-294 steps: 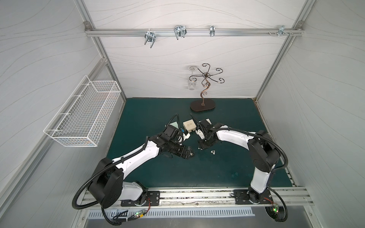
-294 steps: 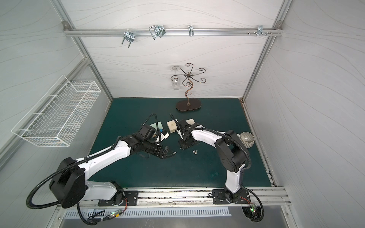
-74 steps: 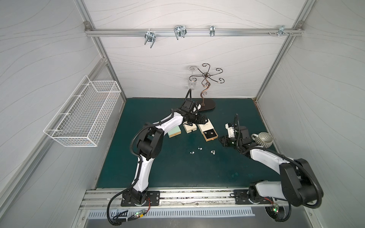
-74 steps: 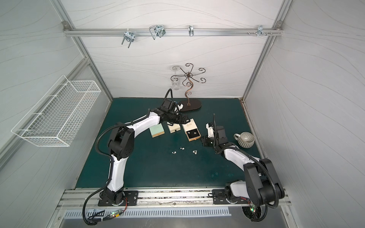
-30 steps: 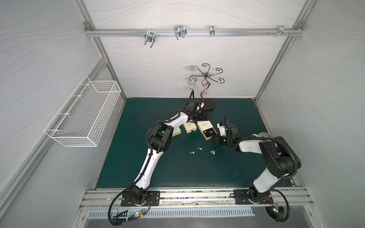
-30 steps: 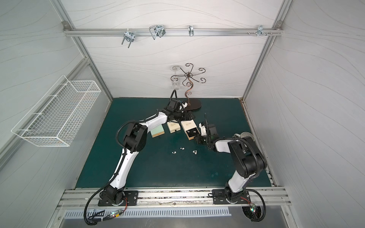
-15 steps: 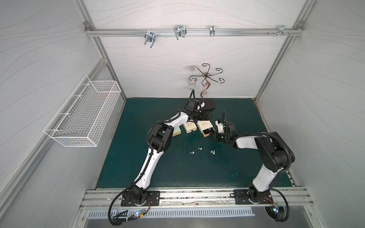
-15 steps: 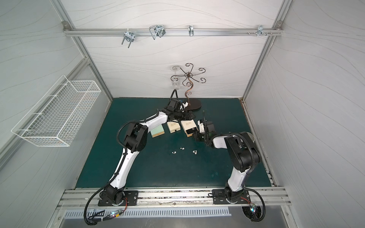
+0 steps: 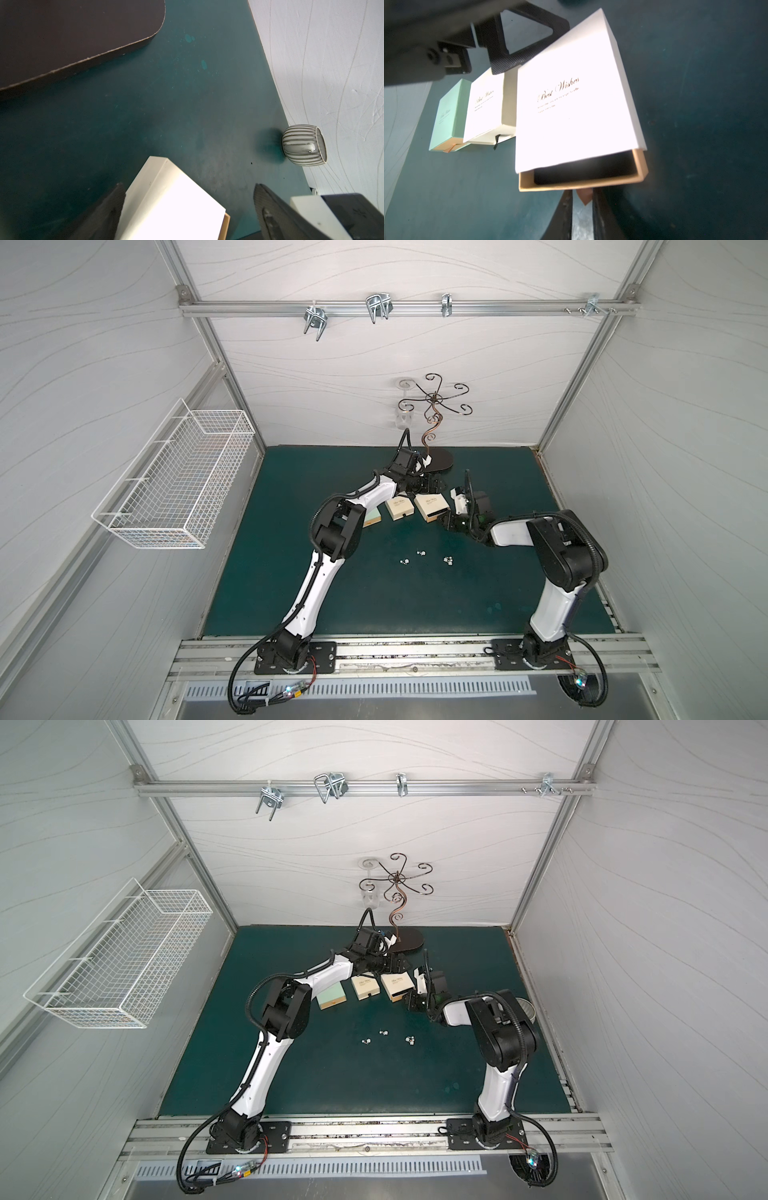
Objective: Place the earrings into the drawer-style jewelry box
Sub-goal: Close the drawer of the jewelry box.
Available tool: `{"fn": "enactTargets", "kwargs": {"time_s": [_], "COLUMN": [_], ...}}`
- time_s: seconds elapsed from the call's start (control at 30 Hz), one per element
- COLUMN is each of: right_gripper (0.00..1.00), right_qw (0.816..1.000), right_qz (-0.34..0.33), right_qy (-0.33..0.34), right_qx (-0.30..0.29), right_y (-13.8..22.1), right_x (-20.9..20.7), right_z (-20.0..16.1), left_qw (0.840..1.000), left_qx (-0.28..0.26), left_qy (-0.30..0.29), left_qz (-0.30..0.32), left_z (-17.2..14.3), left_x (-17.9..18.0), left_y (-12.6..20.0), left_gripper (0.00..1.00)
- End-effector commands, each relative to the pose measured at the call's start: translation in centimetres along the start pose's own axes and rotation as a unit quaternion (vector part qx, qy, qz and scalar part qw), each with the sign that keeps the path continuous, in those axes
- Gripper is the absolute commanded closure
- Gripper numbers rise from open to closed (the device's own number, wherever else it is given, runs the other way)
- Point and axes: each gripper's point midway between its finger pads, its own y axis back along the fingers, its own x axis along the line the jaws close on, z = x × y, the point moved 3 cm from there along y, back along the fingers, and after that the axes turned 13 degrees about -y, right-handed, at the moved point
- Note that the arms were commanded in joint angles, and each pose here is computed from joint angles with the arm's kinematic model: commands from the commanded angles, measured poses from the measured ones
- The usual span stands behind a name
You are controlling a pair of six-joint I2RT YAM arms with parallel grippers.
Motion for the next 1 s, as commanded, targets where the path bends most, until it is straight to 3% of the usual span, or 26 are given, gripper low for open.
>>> {"fn": "enactTargets", "kwargs": {"time_s": [0.0, 0.5, 0.97], "right_gripper": [0.8, 0.8, 0.75], "right_qw": [1.0, 1.0, 1.0], "right_qz": [0.007, 0.006, -0.013], "right_qy": [-0.001, -0.009, 0.028], "right_qx": [-0.016, -0.014, -0.006], "right_y": [-0.7, -1.8, 1.7], "right_x": [0.5, 0.3, 0.9], "right_z": [0.8, 1.1, 0.3], "left_qw": [1.0, 1.0, 0.999], "left_qx": [-0.002, 0.001, -0.04], "left_qy": [-0.015, -0.018, -0.017], "left_qz": [-0.018, -0.018, 0.011], "left_z": [0.2, 0.2, 3.3], "left_x": [-0.7, -0.6, 0.5], "left_y": [-0.8, -0.7, 2.9], "left_gripper": [0.01, 0.01, 0.01]}}
